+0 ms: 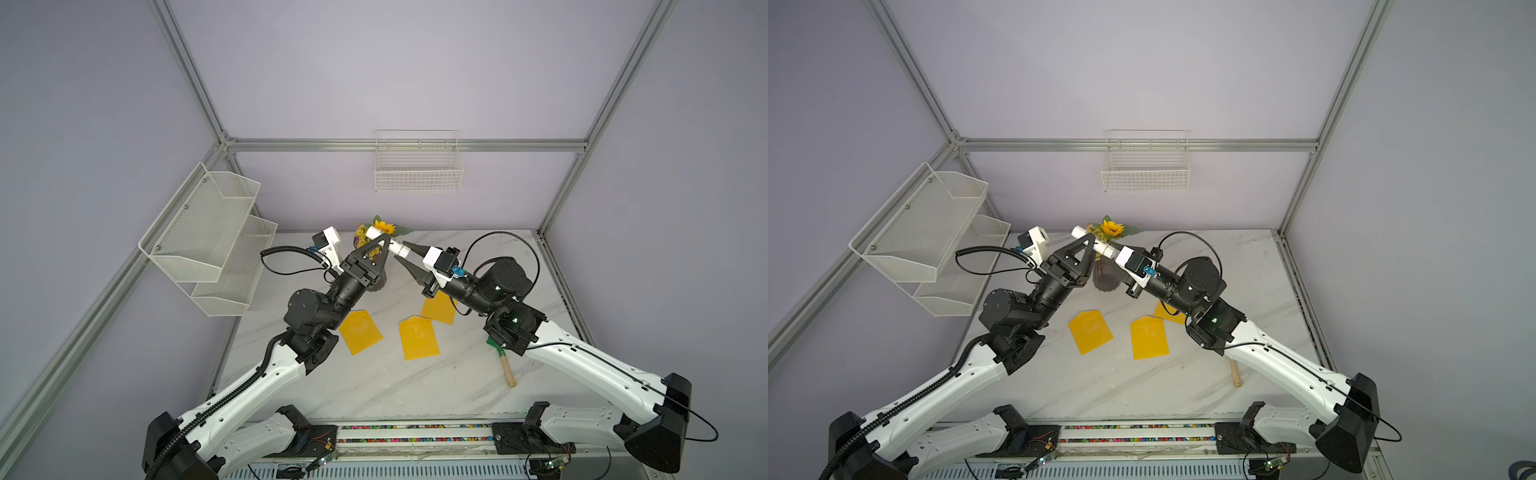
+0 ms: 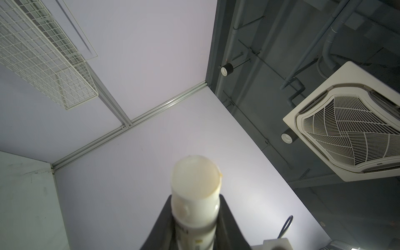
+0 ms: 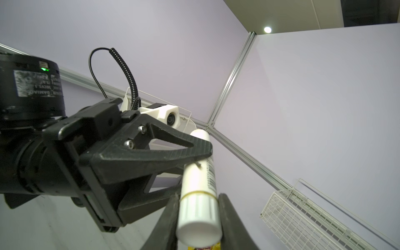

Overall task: Seal the envelope with a glue stick
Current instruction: Unscrew the glue stick.

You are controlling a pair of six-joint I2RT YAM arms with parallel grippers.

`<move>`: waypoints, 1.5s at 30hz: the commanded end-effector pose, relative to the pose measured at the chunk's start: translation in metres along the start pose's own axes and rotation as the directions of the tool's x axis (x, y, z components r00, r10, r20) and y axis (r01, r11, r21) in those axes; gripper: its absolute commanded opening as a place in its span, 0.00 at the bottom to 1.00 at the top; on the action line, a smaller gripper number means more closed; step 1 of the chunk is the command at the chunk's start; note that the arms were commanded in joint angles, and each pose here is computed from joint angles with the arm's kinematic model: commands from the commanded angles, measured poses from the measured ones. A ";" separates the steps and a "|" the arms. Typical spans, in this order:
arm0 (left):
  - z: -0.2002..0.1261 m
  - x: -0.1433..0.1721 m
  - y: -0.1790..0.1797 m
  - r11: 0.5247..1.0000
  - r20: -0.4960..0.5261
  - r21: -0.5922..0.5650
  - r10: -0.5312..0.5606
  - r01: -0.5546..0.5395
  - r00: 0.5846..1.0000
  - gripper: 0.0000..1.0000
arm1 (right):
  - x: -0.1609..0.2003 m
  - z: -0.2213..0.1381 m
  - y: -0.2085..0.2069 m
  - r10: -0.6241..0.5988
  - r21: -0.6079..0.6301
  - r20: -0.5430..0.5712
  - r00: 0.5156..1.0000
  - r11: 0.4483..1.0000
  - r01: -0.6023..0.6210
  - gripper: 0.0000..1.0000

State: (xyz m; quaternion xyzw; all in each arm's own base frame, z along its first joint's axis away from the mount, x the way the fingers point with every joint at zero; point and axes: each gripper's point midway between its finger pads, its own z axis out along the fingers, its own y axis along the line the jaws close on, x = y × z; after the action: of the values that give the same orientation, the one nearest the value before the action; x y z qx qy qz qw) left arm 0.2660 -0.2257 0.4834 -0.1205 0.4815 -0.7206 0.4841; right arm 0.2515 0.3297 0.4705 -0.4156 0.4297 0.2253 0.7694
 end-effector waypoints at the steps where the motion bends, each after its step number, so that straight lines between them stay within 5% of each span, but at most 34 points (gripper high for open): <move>1: 0.000 -0.006 -0.020 0.997 0.020 0.073 -0.008 0.007 1.000 0.13 | -0.009 0.001 -0.005 0.018 0.014 0.014 1.000 1.000 -0.018 0.24; 6: 0.001 -0.003 -0.036 0.986 0.001 0.127 0.108 -0.107 0.994 0.13 | -0.011 -0.006 -0.019 0.253 0.086 0.027 0.967 0.963 -0.254 0.11; 9: 0.003 0.003 -0.052 0.961 -0.030 0.179 0.220 -0.211 0.975 0.13 | -0.020 -0.015 -0.016 0.463 0.054 0.073 0.883 0.883 -0.467 0.07; 12: 0.000 0.009 -0.073 0.916 -0.035 0.274 0.313 -0.292 0.949 0.16 | -0.035 -0.029 -0.013 0.672 -0.018 0.119 0.731 0.738 -0.675 0.03; 16: -0.002 0.030 -0.099 0.831 -0.100 0.418 0.443 -0.367 0.891 0.15 | -0.046 -0.045 -0.009 0.892 -0.104 0.112 0.438 0.449 -0.888 0.00; 23: -0.017 0.063 -0.130 0.680 -0.169 0.630 0.591 -0.375 0.788 0.13 | -0.084 -0.065 0.006 0.999 -0.399 -0.024 -0.042 -0.048 -0.916 0.02; 27: -0.024 0.069 -0.143 0.621 -0.160 0.693 0.629 -0.367 0.761 0.14 | -0.098 -0.067 0.008 0.988 -0.511 -0.088 -0.128 -0.155 -0.845 0.02; 30: -0.021 0.061 -0.143 0.635 -0.134 0.660 0.625 -0.401 0.769 0.14 | -0.100 -0.063 0.007 0.993 -0.501 -0.071 -0.091 -0.114 -0.858 0.10; 33: -0.017 0.054 -0.139 0.671 -0.137 0.597 0.625 -0.439 0.769 0.12 | -0.101 -0.061 0.005 0.999 -0.428 -0.022 0.036 0.024 -0.903 0.33; 37: -0.013 0.028 -0.118 0.777 -0.089 0.418 0.551 -0.471 0.830 0.15 | -0.094 -0.063 -0.006 0.966 -0.272 0.068 0.249 0.258 -0.927 0.56; 43: -0.019 0.003 -0.098 0.874 -0.007 0.289 0.409 -0.390 0.912 0.14 | -0.091 -0.068 -0.021 0.736 -0.110 0.192 0.650 0.674 -0.731 0.57; 45: -0.019 -0.003 -0.091 0.907 0.004 0.254 0.345 -0.335 0.939 0.14 | -0.097 -0.066 -0.022 0.623 -0.101 0.231 0.748 0.780 -0.618 0.57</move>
State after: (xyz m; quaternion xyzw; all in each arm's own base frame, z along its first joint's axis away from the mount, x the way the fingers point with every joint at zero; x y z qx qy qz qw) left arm 0.1865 -0.2211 0.5458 0.1208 0.4126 -0.6661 0.6095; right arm 0.1700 0.2568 0.5547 -0.1634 0.4415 0.6408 0.6064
